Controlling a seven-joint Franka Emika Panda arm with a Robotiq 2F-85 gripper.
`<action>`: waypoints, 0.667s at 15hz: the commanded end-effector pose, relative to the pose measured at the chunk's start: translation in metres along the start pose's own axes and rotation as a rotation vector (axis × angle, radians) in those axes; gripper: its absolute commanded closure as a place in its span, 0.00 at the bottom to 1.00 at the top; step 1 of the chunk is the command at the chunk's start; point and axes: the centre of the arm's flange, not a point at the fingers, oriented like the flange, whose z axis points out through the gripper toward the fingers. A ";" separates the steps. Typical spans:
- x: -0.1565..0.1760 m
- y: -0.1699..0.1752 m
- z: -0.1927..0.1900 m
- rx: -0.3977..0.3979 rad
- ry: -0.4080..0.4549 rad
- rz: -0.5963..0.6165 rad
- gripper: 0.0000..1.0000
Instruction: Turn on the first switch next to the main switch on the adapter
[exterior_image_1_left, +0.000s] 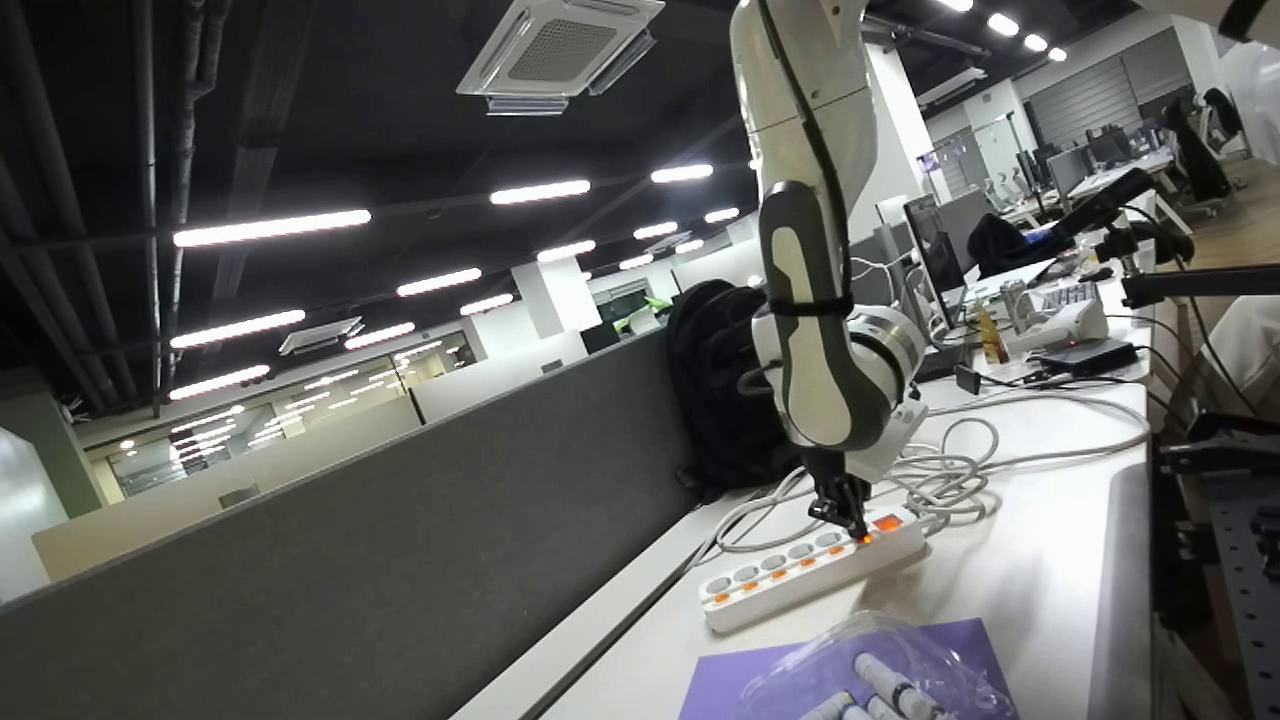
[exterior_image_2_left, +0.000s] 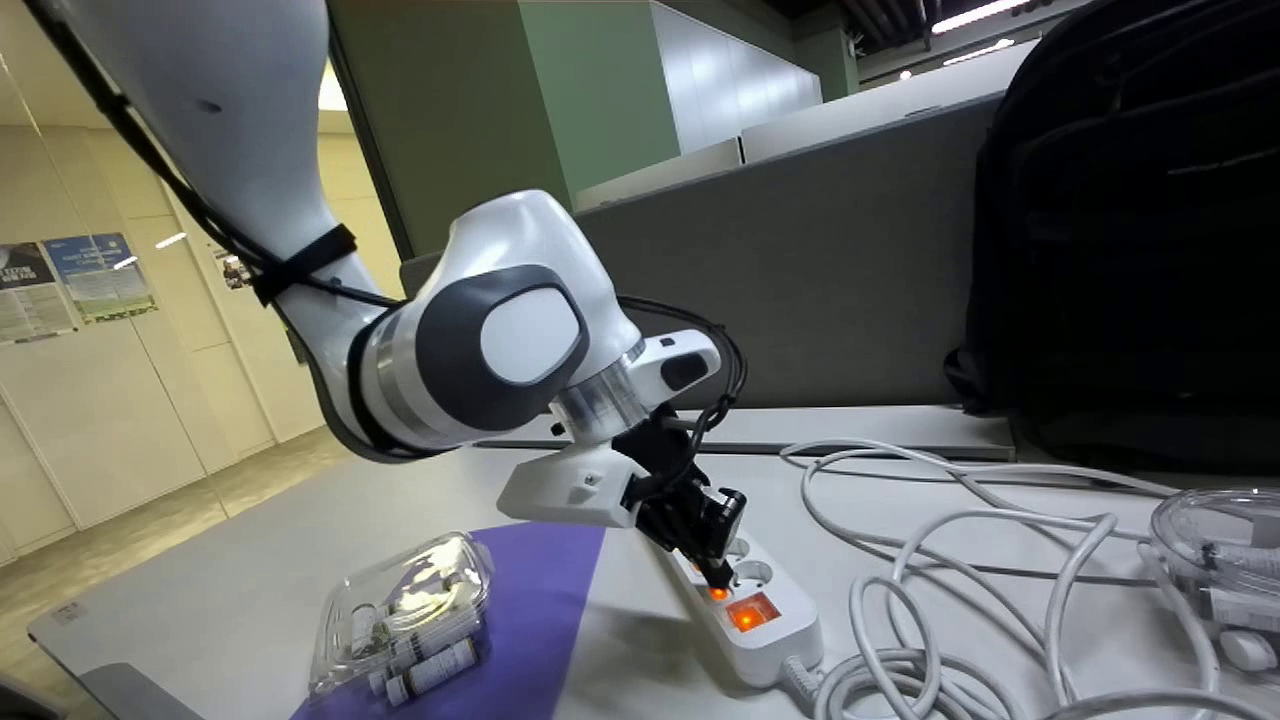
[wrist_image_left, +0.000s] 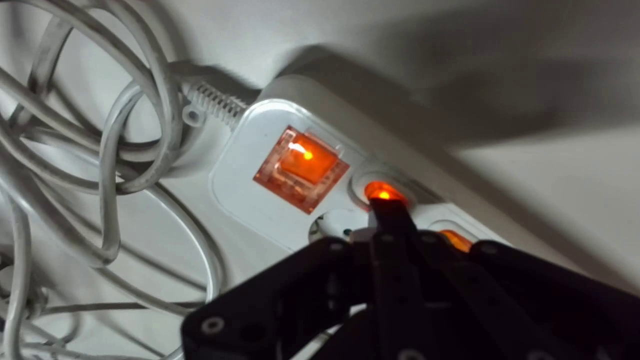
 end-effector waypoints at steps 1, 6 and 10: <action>-0.009 -0.026 0.036 -0.169 -0.038 0.028 1.00; -0.003 -0.044 0.031 -0.067 -0.146 -0.034 1.00; 0.005 -0.052 0.003 0.090 -0.185 -0.100 1.00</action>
